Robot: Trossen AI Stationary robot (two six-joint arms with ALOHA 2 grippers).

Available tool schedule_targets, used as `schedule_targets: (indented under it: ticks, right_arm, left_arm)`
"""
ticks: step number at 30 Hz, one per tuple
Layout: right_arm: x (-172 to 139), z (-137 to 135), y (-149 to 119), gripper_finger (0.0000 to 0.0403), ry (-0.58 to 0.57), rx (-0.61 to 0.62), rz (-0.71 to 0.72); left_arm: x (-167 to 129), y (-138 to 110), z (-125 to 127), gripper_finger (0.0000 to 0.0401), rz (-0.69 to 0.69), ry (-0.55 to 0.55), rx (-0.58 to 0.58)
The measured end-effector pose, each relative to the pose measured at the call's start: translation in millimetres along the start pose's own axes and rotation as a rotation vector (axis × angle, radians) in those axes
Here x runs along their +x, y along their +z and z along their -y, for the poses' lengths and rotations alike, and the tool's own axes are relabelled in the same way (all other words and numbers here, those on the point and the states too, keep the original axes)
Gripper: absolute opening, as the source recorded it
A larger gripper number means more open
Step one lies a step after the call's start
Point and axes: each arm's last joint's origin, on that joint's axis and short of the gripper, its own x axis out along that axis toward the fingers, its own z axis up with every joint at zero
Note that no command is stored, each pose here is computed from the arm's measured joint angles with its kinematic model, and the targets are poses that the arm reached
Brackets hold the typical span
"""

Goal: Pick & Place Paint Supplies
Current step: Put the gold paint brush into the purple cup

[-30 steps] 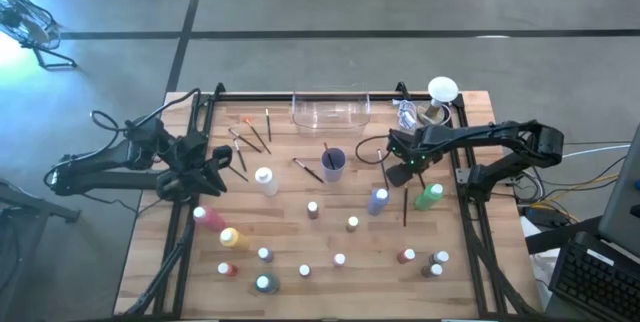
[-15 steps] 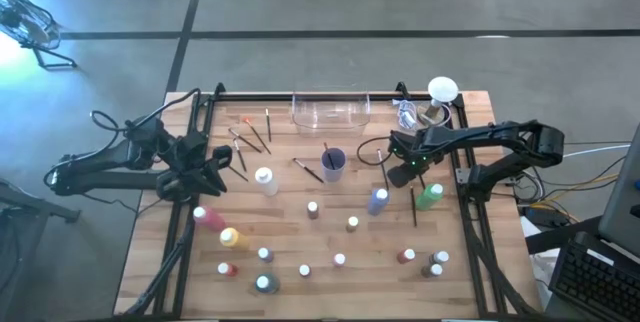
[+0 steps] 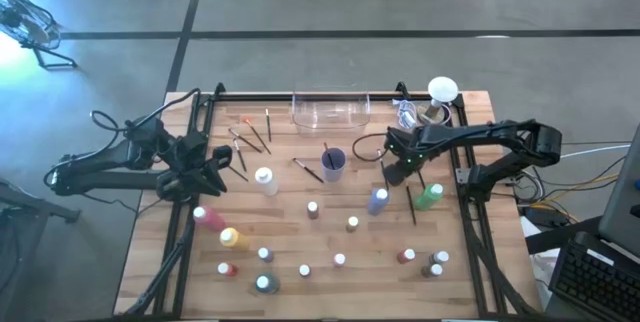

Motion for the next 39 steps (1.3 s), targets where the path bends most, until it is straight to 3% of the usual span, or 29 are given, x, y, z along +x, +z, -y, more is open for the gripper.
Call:
schedule_targets:
  ticks: [7,16,29,39]
  right_arm:
    - [-16.3,-10.5,13.6,0.0009,0.036,-0.071,0.066]
    - [-49.0,-24.1,38.6,0.0008,-0.003,-0.169,0.243]
    - [-146.0,-54.9,78.5,0.0008,0.010,-0.360,0.605]
    - [-211.4,-82.3,80.1,0.0008,0.113,-0.535,0.844]
  left_arm:
    - [0.0,-0.1,0.0,0.0081,0.000,0.000,0.000]
    - [0.0,-0.1,-0.1,0.0081,0.000,0.000,0.000]
    - [0.0,-0.1,0.0,0.0081,0.000,0.000,0.000]
    - [0.0,0.0,0.1,0.0081,0.000,0.000,0.000]
